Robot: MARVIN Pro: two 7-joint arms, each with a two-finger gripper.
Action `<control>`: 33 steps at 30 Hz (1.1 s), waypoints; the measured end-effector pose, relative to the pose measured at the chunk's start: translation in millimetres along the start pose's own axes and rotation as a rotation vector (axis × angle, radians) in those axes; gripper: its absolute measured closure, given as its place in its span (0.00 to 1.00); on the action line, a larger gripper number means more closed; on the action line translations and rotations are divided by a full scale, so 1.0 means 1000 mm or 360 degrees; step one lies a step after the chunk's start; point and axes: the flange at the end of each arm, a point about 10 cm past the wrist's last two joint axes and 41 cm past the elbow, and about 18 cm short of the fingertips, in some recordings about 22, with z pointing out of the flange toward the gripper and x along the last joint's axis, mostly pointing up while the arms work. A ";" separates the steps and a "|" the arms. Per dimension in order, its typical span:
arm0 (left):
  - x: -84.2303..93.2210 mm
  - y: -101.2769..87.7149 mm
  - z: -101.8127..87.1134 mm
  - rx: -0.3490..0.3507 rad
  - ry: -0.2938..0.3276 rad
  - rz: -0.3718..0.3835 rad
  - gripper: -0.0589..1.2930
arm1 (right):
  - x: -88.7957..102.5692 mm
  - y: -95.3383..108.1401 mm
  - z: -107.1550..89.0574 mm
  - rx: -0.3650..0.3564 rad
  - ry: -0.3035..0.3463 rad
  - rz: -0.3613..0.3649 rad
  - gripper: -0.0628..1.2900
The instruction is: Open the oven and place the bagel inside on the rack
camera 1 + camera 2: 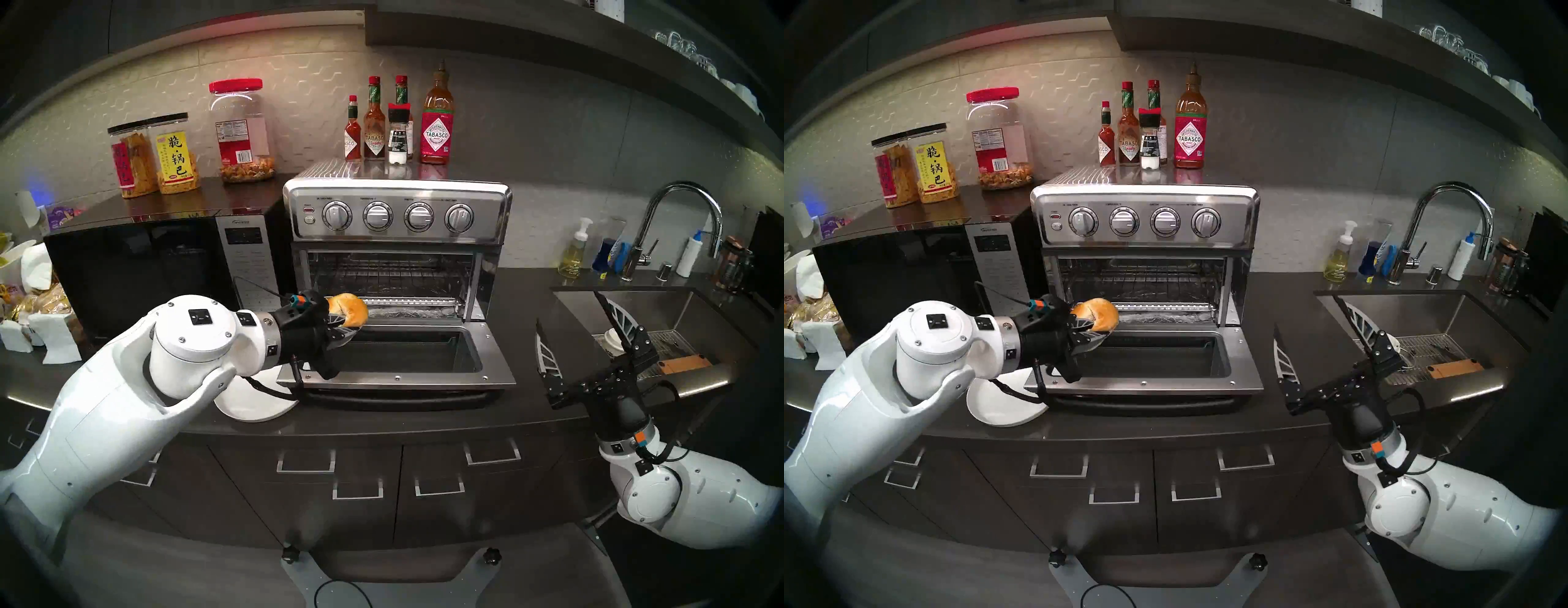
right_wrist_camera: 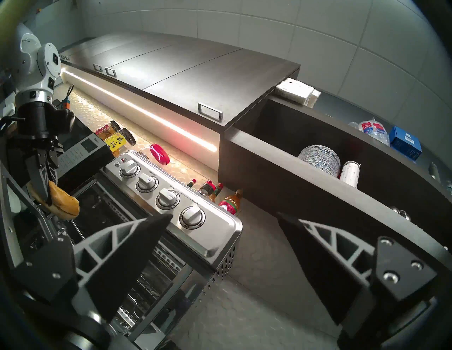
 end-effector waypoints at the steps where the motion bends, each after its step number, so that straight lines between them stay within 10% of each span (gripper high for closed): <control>1: 0.001 -0.001 0.003 0.0001 0.0001 -0.0001 0.86 | 0.000 0.000 0.000 0.0000 0.0000 0.0000 0.04; 33: 0.052 -0.023 0.081 -0.0009 -0.0064 0.0064 0.88 | 0.000 0.000 0.000 0.0000 0.0001 0.0000 0.04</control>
